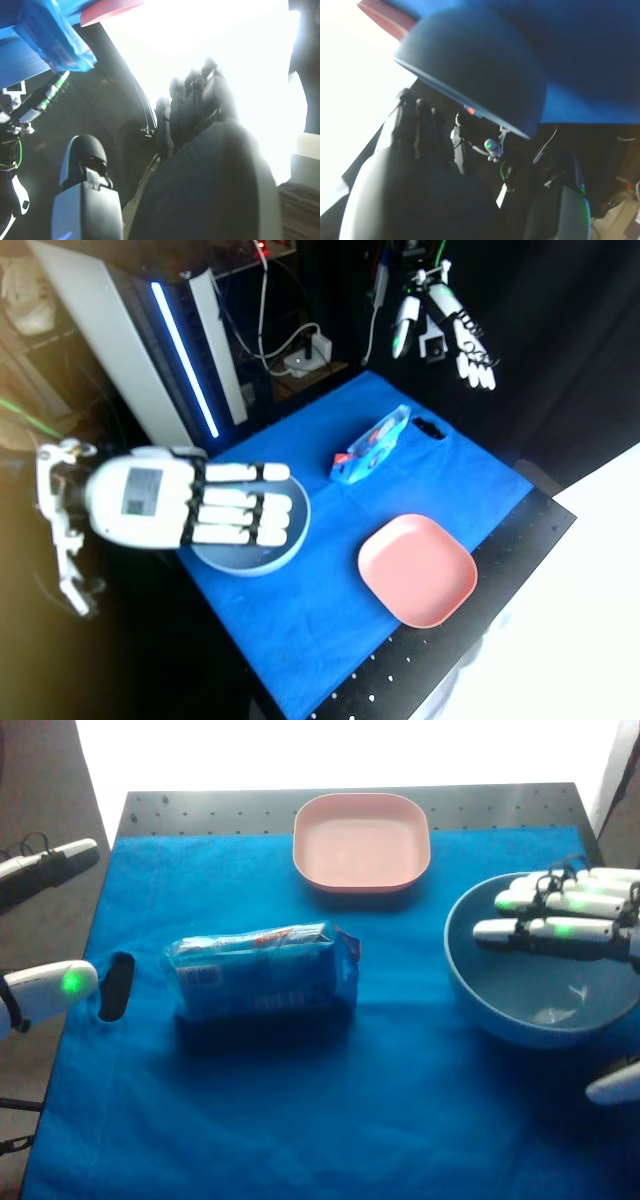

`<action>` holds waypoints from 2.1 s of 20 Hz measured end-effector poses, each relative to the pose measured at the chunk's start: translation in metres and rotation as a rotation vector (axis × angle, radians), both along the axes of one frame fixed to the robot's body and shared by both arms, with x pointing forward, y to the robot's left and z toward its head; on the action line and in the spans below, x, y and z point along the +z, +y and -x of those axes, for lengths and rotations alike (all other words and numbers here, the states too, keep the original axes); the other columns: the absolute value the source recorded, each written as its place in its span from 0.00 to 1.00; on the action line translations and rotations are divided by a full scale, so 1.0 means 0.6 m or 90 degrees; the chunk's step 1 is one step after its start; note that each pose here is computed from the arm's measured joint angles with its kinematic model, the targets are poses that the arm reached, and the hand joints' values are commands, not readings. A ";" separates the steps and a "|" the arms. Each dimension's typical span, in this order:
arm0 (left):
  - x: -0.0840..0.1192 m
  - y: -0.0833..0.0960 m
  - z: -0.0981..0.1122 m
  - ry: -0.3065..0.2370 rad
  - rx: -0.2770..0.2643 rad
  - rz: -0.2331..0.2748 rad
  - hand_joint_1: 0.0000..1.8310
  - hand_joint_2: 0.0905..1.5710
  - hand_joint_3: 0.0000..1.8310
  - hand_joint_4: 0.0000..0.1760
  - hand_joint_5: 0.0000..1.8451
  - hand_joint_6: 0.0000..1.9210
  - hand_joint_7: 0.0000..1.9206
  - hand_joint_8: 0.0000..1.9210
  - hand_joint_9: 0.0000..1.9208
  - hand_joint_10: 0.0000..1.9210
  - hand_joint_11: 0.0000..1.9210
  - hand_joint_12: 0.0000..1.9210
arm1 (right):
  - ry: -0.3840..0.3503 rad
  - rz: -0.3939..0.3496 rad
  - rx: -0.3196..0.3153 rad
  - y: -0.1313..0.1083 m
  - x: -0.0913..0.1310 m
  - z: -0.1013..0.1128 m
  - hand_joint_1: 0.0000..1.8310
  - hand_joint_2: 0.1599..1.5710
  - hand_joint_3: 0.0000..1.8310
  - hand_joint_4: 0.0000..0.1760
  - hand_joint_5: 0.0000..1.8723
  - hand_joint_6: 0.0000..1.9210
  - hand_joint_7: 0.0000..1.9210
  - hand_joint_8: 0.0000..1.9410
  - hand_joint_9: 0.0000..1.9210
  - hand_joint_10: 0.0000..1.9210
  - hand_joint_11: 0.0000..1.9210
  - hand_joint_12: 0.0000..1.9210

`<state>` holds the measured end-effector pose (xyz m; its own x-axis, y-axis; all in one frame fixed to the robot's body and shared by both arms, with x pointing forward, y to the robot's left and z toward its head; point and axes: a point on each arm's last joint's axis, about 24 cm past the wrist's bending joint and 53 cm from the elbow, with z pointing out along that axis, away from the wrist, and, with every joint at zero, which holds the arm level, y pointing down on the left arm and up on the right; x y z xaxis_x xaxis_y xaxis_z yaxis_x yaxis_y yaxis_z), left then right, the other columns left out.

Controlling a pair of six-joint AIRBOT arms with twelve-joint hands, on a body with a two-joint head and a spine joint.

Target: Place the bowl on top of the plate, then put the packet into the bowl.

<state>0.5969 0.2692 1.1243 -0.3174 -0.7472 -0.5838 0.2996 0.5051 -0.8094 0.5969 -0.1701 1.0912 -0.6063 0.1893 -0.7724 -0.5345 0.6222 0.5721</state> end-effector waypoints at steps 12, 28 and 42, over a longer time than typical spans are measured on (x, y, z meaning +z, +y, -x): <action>0.009 -0.002 0.002 -0.012 -0.003 0.008 0.32 0.72 0.00 0.42 0.14 0.00 0.13 0.00 0.10 0.00 0.00 0.23 | 0.035 -0.003 0.016 0.046 -0.044 -0.021 0.69 0.70 0.00 0.00 0.34 0.01 0.37 0.01 0.45 0.02 0.29 0.52; -0.008 -0.008 0.006 0.002 -0.002 0.023 0.31 0.74 0.00 0.35 0.16 0.00 0.15 0.00 0.12 0.00 0.00 0.26 | 0.010 -0.092 -0.022 0.055 0.008 -0.073 0.40 0.84 0.17 0.00 0.23 1.00 0.67 1.00 0.78 1.00 0.79 1.00; -0.009 -0.010 0.007 0.003 -0.006 0.023 0.29 0.73 0.00 0.39 0.14 0.00 0.16 0.00 0.14 0.00 0.00 0.26 | -0.085 -0.217 -0.046 0.097 0.111 -0.149 0.46 0.87 0.17 0.00 0.61 1.00 0.68 1.00 0.75 1.00 0.76 1.00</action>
